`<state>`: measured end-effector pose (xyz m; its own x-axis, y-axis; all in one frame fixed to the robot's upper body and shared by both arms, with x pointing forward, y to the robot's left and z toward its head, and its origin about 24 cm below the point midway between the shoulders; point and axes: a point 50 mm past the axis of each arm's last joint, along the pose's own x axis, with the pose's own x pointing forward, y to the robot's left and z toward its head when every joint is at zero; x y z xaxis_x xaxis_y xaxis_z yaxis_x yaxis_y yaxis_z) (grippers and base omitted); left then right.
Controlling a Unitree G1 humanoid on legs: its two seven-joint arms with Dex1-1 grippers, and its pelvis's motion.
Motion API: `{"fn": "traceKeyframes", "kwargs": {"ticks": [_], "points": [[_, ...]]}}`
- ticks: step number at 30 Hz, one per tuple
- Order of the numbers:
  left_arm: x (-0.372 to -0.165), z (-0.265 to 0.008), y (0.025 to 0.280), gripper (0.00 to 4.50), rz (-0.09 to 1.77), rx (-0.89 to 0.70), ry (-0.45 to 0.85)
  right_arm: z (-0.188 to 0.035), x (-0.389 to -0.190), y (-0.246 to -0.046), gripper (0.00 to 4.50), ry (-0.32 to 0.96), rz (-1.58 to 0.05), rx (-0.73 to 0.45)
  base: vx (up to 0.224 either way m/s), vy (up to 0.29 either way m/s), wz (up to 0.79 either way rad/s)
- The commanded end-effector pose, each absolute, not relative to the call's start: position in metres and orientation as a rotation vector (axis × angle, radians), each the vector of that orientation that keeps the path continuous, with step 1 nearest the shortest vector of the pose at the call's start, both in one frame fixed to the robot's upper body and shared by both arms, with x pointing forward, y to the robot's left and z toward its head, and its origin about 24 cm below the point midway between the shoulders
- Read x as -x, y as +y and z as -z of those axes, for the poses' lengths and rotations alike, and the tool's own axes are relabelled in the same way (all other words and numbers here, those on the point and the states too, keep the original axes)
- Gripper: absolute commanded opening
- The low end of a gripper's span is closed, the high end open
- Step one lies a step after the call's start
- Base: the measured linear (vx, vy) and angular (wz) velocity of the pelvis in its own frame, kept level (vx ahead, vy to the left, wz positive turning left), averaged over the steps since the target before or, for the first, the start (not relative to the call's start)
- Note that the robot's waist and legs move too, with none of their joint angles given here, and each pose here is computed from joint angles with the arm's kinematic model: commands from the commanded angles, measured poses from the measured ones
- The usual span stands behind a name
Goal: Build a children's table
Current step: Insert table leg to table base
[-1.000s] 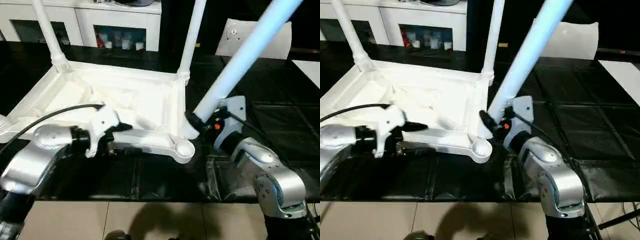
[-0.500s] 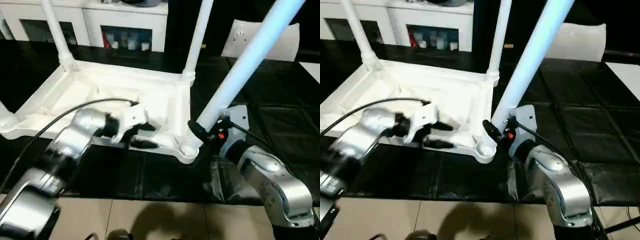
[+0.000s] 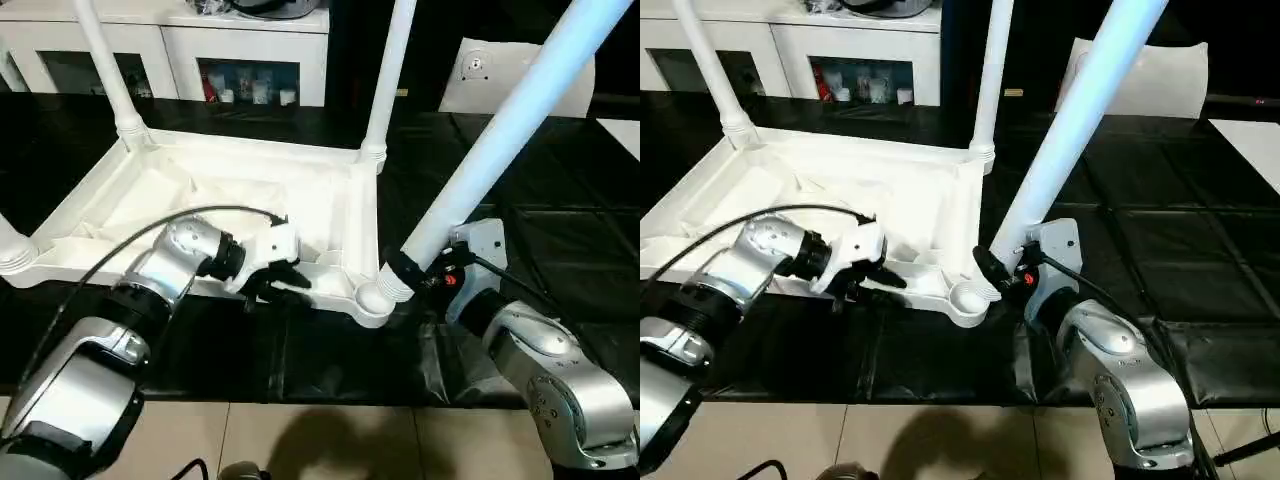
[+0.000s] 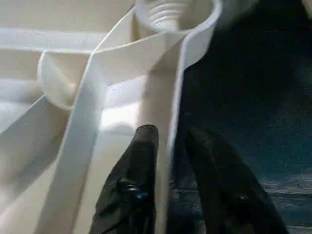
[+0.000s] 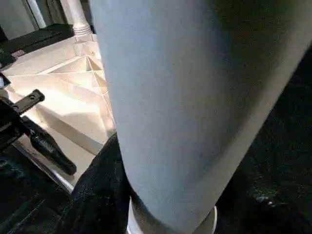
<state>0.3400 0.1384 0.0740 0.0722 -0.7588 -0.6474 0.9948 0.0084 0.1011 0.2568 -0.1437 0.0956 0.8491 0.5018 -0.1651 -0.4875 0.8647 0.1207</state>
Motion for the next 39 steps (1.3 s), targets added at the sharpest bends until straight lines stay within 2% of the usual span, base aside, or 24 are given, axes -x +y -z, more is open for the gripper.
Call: {"fn": "traceKeyframes", "kwargs": {"ticks": [1,7,14,20,23,24,27,31,39], "points": [[-0.344,-0.080,0.136,0.96,1.447,-0.677,0.457,-0.104,-0.256,-0.145,1.89,0.161,-0.520,-0.065,0.000,0.000,0.00],[-0.345,-0.077,0.136,0.44,1.450,-0.684,0.460,-0.104,-0.256,-0.144,1.89,0.164,-0.525,-0.067,0.000,0.000,0.00],[-0.341,-0.067,0.141,0.05,1.454,-0.674,0.496,-0.103,-0.259,-0.142,1.89,0.177,-0.534,-0.078,0.000,0.000,0.00],[-0.345,-0.066,0.158,0.00,1.238,-0.482,0.507,-0.103,-0.262,-0.140,1.89,0.178,-0.550,-0.087,0.000,0.000,0.00],[-0.336,-0.059,0.168,0.00,1.181,-0.433,0.527,-0.103,-0.265,-0.137,1.89,0.172,-0.556,-0.083,0.000,0.000,0.00],[-0.334,-0.058,0.168,0.00,1.177,-0.432,0.530,-0.103,-0.265,-0.136,1.89,0.172,-0.557,-0.082,0.000,0.000,0.00],[-0.312,-0.051,0.170,0.00,1.193,-0.446,0.544,-0.102,-0.265,-0.127,1.89,0.185,-0.583,-0.061,0.000,0.000,0.00],[-0.299,-0.051,0.163,0.00,1.272,-0.490,0.523,-0.098,-0.268,-0.122,1.89,0.228,-0.628,-0.079,0.000,0.000,0.00],[-0.298,-0.053,0.164,0.00,1.286,-0.569,0.570,-0.093,-0.272,-0.117,1.89,0.265,-0.809,-0.092,0.000,0.000,0.00]]}}
